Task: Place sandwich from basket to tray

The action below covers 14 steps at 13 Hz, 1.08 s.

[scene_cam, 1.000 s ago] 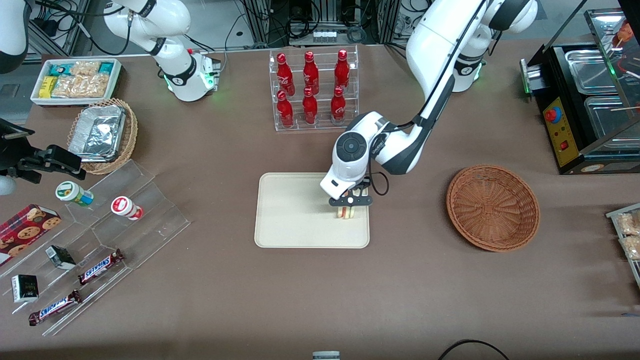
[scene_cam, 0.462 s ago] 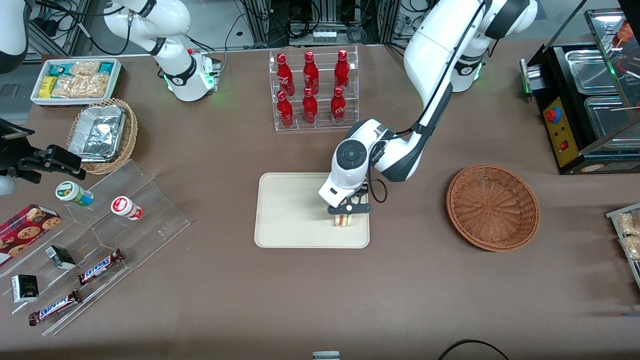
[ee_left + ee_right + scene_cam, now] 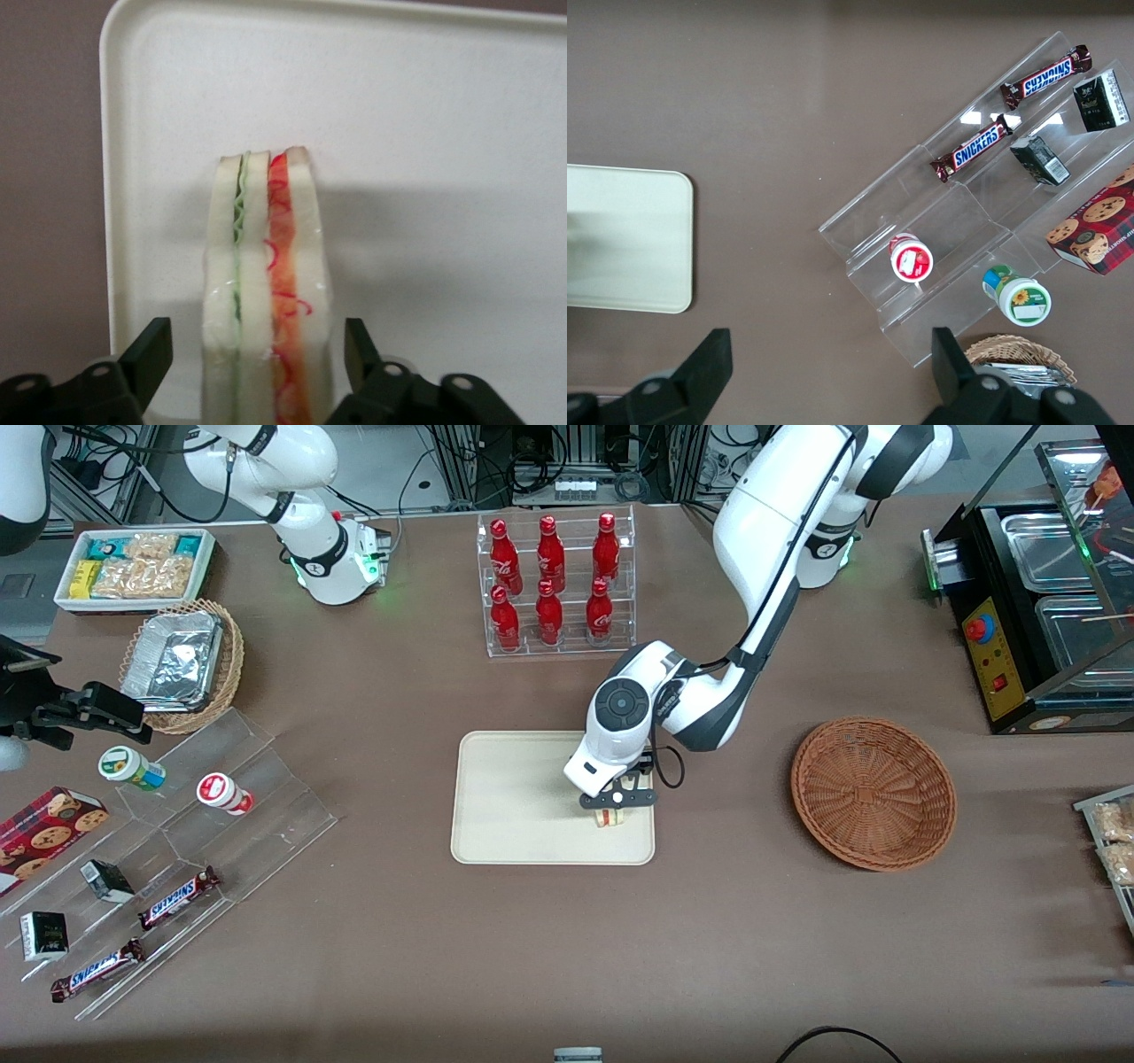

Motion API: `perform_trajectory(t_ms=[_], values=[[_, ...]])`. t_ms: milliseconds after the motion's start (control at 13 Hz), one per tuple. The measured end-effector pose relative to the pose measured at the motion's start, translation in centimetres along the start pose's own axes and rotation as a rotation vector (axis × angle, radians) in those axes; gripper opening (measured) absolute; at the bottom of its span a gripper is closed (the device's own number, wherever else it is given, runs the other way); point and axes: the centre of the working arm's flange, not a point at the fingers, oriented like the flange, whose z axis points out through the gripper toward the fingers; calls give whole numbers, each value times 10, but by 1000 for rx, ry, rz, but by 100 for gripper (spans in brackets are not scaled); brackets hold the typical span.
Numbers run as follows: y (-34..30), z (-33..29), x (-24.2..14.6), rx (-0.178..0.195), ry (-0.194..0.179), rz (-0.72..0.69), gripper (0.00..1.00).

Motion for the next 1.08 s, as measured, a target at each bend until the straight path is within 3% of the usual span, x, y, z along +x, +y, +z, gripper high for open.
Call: perform_trajectory(t_ms=[77, 154, 385, 615, 1077], values=[[1, -14, 4, -17, 15, -34, 100], [-1, -35, 9, -25, 26, -73, 100], [-31, -119, 16, 25, 8, -149, 100], [-117, -203, 42, 68, -16, -195, 100], [-275, -289, 55, 54, 7, -175, 100]])
